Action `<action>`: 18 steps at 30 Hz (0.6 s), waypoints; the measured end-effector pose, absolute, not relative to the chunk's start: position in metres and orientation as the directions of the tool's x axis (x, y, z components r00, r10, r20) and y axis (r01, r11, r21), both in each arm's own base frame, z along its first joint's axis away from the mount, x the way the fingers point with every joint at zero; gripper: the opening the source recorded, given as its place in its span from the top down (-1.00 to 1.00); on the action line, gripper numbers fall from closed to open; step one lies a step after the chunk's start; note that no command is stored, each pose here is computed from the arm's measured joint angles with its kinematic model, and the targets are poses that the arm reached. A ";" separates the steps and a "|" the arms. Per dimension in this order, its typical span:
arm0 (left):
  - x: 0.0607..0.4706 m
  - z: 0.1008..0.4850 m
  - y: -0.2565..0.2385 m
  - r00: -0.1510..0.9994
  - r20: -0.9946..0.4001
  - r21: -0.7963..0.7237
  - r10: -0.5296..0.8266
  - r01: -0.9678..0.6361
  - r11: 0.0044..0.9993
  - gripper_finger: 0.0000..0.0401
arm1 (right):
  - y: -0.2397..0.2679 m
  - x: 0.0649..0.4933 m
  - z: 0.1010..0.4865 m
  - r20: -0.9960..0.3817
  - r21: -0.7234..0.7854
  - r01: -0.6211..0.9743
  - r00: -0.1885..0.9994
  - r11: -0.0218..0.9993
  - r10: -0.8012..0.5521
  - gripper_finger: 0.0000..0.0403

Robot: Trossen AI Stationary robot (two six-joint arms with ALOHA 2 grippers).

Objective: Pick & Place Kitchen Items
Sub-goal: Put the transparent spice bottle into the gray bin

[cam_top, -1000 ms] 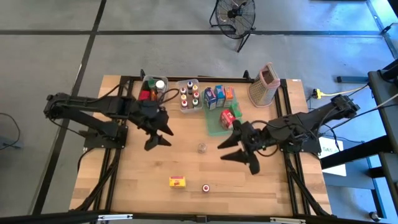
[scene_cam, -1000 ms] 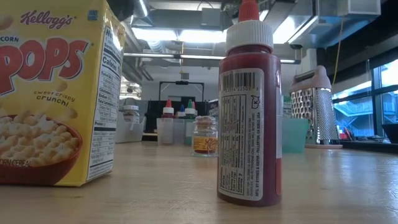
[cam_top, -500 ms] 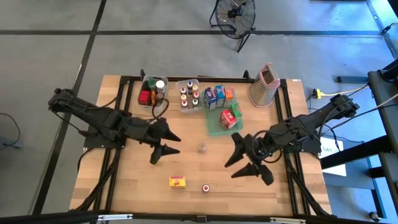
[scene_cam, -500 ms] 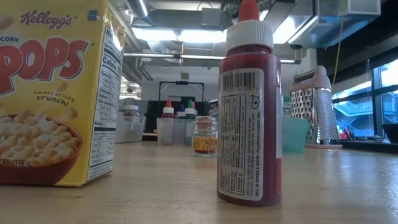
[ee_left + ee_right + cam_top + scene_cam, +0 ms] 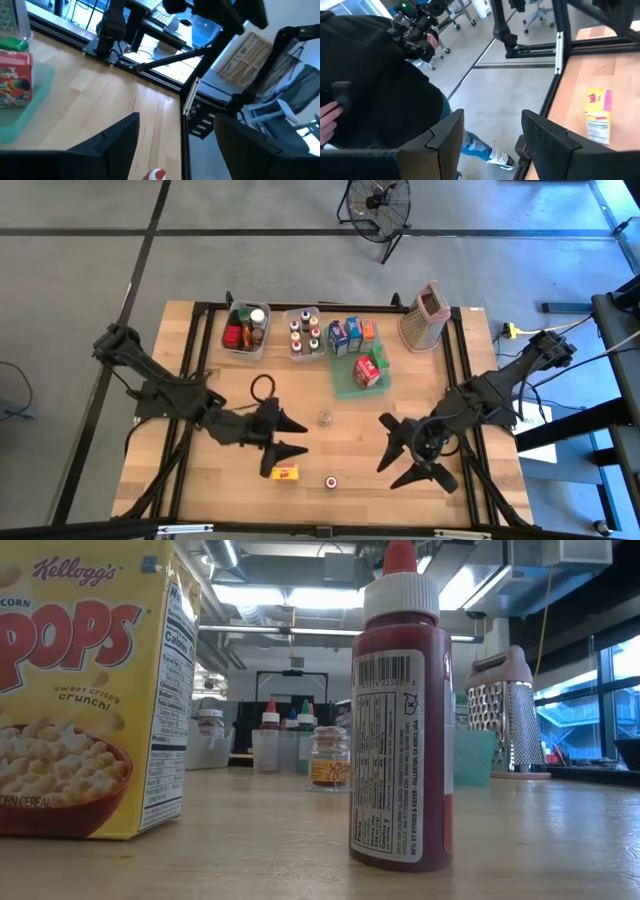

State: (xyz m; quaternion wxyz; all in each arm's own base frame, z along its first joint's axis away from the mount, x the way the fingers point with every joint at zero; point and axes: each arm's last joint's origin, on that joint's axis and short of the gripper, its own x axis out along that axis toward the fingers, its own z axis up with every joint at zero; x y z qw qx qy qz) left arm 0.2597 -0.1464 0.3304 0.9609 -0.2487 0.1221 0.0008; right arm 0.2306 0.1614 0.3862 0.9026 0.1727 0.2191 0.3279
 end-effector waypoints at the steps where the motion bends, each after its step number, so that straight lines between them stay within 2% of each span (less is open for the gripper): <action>1: 0.262 0.328 -0.149 0.970 -0.236 -0.475 -0.053 -0.067 0.877 -0.25 | 0.163 0.230 0.386 -0.283 0.455 -0.520 0.685 0.722 0.671 0.00; 8: 0.286 0.344 -0.149 0.970 -0.240 -0.386 0.026 -0.120 0.914 -0.25 | 0.171 0.223 0.386 -0.283 0.456 -0.546 0.660 0.703 0.696 0.00; 14: 0.306 0.364 -0.134 0.919 -0.366 -0.108 0.144 -0.196 0.975 -0.25 | 0.177 0.218 0.386 -0.287 0.466 -0.559 0.639 0.686 0.714 0.00; 18: 0.319 0.359 -0.119 0.847 -0.484 0.061 0.220 -0.218 0.974 -0.25 | 0.181 0.215 0.386 -0.286 0.465 -0.571 0.626 0.676 0.726 0.00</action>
